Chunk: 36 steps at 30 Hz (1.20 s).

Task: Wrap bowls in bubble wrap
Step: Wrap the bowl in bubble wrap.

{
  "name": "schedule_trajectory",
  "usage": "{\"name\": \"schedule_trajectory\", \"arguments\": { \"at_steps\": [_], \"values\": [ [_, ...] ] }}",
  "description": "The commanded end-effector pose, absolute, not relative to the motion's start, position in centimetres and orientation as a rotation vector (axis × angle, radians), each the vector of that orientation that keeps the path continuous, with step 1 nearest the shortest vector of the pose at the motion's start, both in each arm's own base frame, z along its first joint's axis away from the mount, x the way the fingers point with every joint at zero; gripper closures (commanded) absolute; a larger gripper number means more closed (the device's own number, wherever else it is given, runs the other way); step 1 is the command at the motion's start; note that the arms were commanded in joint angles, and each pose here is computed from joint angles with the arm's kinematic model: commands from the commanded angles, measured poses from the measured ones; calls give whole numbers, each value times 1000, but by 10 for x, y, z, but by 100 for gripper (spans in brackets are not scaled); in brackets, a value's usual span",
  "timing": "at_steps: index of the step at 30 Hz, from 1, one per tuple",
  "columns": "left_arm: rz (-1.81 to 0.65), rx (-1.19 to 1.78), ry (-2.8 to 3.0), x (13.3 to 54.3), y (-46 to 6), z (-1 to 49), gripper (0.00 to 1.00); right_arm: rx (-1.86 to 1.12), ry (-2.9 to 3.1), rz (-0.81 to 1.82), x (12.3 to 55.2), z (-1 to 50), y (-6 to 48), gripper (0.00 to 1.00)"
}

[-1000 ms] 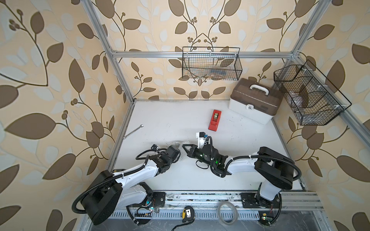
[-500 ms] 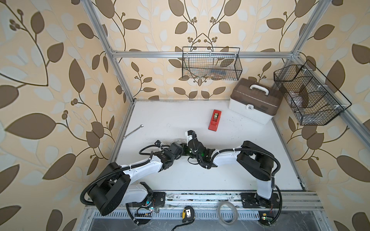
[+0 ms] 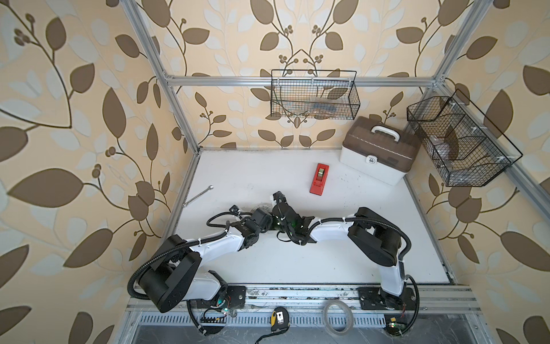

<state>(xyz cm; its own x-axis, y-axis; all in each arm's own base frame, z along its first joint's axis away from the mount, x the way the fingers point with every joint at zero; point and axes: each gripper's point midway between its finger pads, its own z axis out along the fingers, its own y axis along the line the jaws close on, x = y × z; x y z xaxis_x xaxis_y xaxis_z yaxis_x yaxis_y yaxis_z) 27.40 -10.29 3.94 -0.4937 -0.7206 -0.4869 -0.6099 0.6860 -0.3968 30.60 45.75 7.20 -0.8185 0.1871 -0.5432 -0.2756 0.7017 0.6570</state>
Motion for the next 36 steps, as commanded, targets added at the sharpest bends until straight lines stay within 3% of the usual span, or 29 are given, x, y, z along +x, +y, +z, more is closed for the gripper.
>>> {"name": "schedule_trajectory", "arguments": {
  "at_steps": [1, 17, 29, 36],
  "values": [
    [-323, -871, 2464, 243, -131, 32, 91, -200, 2473, 933, 280, 15, 468, 100],
    [-365, -1001, 2341, 232, -83, 52, 46, -293, 2555, 936, 276, 1, 481, 100],
    [-332, -1082, 2176, 220, -48, 92, 29, -321, 2576, 864, 274, -3, 489, 100],
    [-420, -1163, 2105, 199, -37, 86, 27, -277, 2612, 789, 276, -5, 488, 100]
  ]
}}
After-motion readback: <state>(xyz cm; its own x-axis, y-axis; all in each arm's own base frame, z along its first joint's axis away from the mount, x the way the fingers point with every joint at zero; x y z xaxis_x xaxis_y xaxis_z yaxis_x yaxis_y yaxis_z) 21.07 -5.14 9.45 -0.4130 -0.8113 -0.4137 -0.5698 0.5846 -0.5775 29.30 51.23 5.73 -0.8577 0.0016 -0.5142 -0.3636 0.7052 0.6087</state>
